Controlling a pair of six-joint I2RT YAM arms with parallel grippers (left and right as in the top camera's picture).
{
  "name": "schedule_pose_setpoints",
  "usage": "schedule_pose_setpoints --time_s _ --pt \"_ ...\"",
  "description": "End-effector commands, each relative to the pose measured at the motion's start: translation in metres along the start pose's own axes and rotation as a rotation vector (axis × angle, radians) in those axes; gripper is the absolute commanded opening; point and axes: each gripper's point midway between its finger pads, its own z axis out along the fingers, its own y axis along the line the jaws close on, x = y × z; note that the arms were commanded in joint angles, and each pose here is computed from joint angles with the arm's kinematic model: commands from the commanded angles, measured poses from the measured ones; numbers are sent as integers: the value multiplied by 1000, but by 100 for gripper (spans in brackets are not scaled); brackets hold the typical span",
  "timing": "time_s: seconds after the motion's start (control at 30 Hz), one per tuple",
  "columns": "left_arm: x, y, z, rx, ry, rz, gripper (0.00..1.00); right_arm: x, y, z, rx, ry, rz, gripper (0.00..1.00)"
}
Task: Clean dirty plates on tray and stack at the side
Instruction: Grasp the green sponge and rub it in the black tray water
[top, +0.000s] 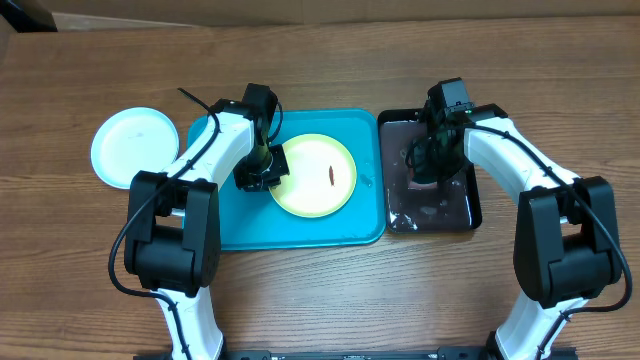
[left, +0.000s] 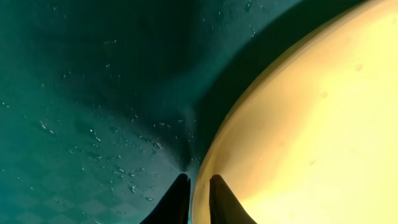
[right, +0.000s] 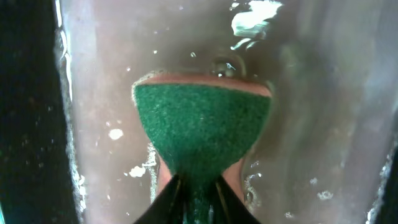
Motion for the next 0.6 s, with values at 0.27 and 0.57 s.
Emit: schedule_pose_setpoints --time_s 0.27,0.57 --pt "7 -8 -1 41 22 3 4 -21 12 -65 -23 -96 -11 4" --pt "3 -4 -1 23 9 -1 11 -9 12 -84 -21 -78 -14 4"
